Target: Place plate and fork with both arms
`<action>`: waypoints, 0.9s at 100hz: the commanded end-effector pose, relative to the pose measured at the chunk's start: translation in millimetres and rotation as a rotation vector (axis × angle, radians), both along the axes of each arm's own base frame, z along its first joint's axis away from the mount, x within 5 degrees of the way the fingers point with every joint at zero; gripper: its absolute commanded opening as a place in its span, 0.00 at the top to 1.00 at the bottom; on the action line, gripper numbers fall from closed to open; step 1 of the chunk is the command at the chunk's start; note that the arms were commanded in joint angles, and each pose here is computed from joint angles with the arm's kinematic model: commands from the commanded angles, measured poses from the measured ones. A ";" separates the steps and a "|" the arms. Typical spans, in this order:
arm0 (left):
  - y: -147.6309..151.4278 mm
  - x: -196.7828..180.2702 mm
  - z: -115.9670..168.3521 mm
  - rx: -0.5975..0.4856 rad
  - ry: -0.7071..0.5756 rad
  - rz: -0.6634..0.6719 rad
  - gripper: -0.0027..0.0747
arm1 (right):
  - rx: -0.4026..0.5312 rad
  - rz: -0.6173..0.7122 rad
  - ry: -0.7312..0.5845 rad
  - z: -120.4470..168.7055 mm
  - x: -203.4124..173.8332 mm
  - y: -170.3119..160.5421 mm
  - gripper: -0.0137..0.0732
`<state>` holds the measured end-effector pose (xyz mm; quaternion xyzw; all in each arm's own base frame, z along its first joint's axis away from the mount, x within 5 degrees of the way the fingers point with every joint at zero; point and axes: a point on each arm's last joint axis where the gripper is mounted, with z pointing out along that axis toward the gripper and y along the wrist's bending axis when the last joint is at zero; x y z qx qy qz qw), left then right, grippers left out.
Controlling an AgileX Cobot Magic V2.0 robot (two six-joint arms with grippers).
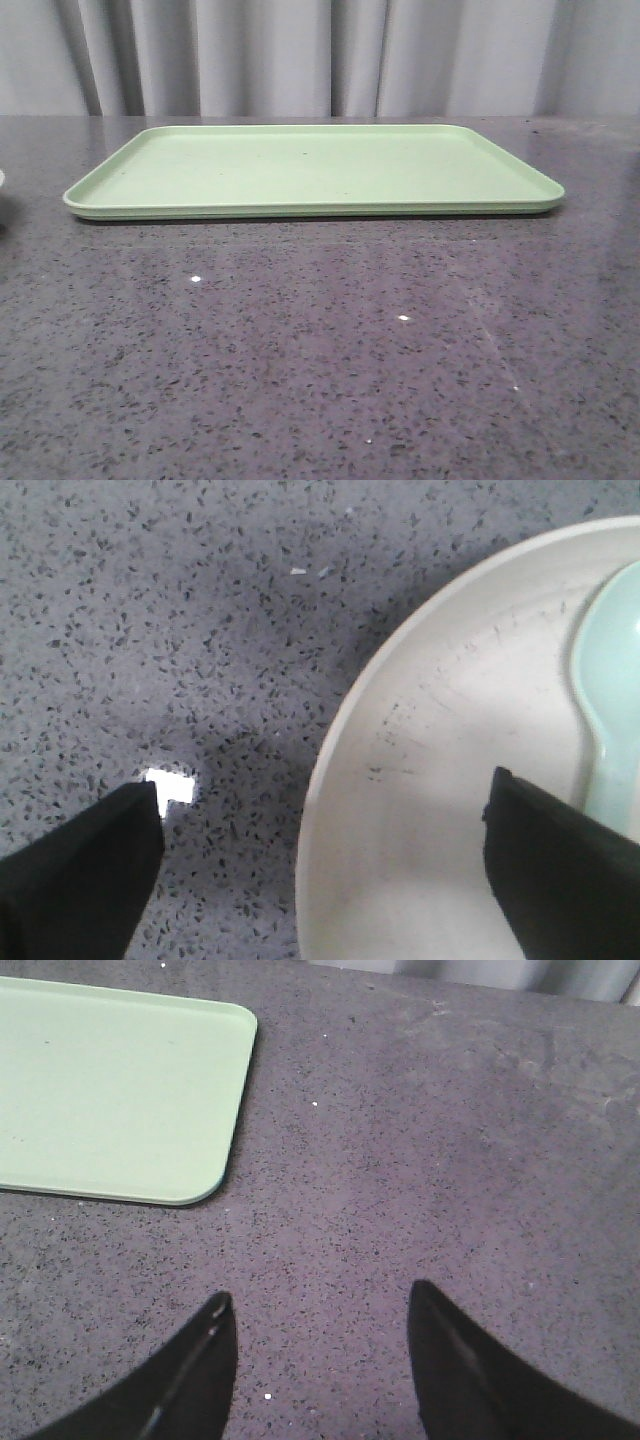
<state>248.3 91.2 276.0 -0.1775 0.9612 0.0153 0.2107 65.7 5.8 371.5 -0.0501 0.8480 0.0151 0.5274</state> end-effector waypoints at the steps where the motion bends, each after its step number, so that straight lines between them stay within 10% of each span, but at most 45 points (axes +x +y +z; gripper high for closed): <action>1: 2.3 6.3 9.3 0.015 -0.077 0.010 0.17 | 0.005 -0.007 -0.092 13.0 4.9 -0.1 0.38; 90: 4.0 9.0 -9.1 0.006 -0.028 0.009 0.17 | 0.006 -0.007 -0.103 14.0 5.2 -0.1 0.38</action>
